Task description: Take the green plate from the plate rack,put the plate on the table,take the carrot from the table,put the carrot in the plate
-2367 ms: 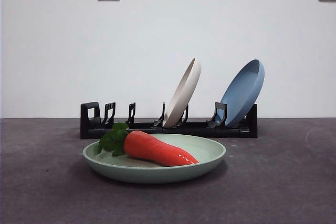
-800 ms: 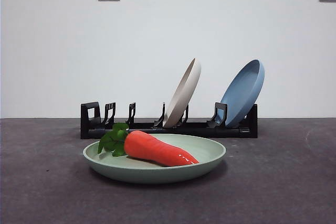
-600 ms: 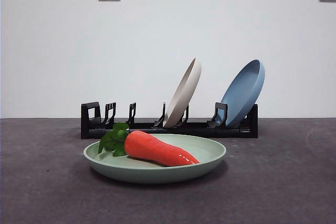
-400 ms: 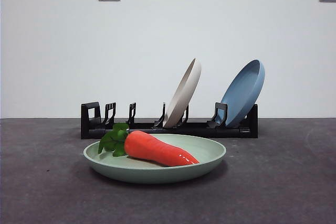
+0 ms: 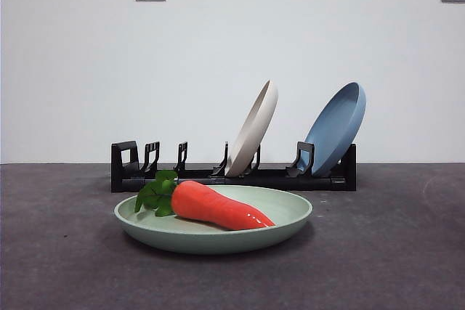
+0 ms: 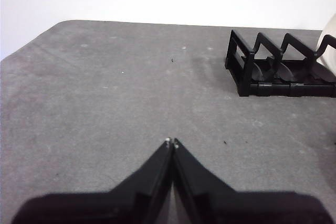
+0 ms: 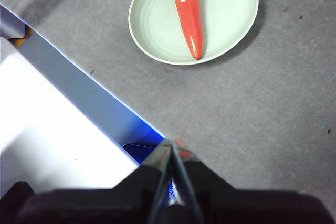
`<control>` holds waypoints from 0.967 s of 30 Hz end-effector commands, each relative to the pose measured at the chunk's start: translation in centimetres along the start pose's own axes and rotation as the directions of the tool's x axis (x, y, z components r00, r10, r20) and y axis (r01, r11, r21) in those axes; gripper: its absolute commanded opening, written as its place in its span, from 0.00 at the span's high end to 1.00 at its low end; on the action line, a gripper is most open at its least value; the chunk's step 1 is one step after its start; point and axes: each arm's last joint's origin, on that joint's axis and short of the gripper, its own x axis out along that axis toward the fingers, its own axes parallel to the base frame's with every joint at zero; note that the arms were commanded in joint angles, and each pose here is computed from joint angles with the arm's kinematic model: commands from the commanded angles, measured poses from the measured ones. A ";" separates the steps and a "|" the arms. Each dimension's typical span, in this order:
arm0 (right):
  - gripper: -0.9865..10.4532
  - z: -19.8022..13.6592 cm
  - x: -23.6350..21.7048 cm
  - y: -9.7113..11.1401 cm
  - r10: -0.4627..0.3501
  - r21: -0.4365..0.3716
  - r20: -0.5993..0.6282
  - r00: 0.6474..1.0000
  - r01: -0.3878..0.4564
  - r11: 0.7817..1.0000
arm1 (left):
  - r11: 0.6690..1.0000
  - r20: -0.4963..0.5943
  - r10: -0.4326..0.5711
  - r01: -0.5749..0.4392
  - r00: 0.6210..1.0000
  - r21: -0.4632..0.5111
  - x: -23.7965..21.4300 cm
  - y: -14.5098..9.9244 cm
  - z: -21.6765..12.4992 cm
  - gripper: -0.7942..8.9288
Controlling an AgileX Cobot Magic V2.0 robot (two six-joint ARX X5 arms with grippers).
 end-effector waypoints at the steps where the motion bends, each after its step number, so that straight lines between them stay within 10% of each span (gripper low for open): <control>1: 0.91 0.0 -0.1 0.0 -0.002 0.008 0.007 1.000 0.002 1.000 | 1.000 -0.008 0.003 -0.004 1.000 -0.010 0.1 0.0 -0.4 0.92; 11: 0.91 0.1 -0.1 0.0 -0.003 -0.004 0.009 1.000 0.003 1.000 | 1.000 -0.008 0.003 -0.004 1.000 -0.010 0.1 0.0 -0.4 0.92; 16: 0.91 0.9 -0.8 -1.1 -0.115 0.003 0.200 0.973 0.117 0.993 | 1.000 -0.008 0.003 -0.004 1.000 -0.010 0.1 0.0 -0.4 0.92; 29: 0.91 -3.7 1.1 -5.9 -0.413 0.241 0.603 0.683 0.337 0.910 | 1.000 -0.008 0.003 -0.004 1.000 -0.010 0.1 0.0 -0.4 0.92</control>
